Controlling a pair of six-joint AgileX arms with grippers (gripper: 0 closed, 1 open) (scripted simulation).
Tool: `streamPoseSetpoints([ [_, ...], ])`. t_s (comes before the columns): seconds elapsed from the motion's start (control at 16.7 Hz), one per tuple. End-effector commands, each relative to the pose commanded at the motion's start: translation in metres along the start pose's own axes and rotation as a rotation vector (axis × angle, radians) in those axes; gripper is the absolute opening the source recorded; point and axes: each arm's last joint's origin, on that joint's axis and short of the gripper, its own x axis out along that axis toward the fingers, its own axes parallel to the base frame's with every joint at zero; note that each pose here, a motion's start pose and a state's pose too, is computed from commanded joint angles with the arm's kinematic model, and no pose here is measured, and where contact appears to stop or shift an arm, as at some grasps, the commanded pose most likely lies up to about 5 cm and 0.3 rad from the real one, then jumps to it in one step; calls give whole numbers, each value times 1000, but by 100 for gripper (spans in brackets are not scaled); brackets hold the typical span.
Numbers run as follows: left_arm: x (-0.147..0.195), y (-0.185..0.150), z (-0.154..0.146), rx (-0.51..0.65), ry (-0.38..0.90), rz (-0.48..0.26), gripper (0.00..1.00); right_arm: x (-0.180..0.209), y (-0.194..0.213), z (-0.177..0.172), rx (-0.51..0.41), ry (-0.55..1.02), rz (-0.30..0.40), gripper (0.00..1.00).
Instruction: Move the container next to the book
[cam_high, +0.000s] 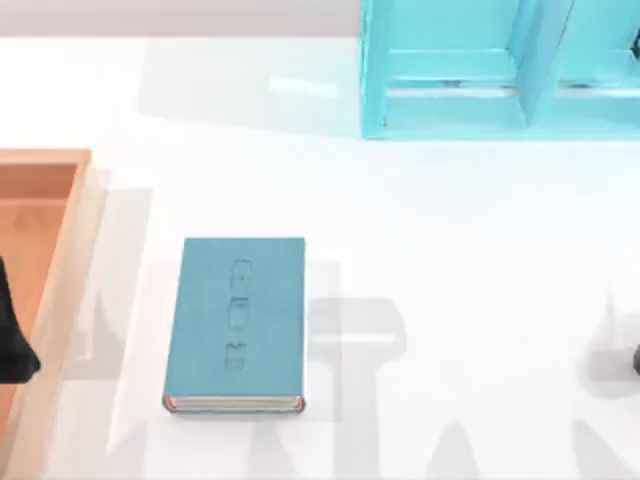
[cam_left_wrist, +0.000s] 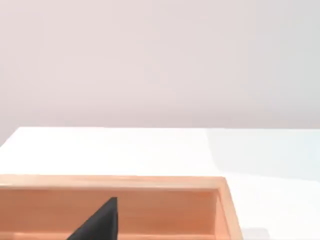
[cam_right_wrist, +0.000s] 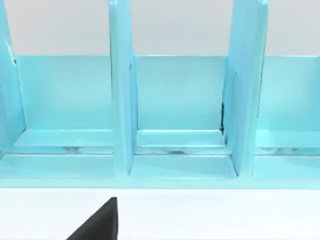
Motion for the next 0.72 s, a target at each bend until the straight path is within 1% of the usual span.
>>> streamPoseSetpoints([
  [0.18, 0, 0, 0, 0, 0, 0, 100, 0, 0, 2, -12, 11, 0, 100],
  [0.24, 0, 0, 0, 0, 0, 0, 100, 0, 0, 5, -33, 32, 1, 100],
  [0.36, 0, 0, 0, 0, 0, 0, 100, 1, 1, 18, -108, 103, 8, 100],
  [0.42, 0, 0, 0, 0, 0, 0, 100, 2, 1, 26, -160, 153, 17, 100],
  [0.54, 0, 0, 0, 0, 0, 0, 100, 8, 2, 43, -296, 287, 55, 100],
  [0.66, 0, 0, 0, 0, 0, 0, 100, 20, 3, 57, -463, 463, 131, 100],
  [0.72, 0, 0, 0, 0, 0, 0, 100, 28, 4, 63, -551, 560, 187, 100],
])
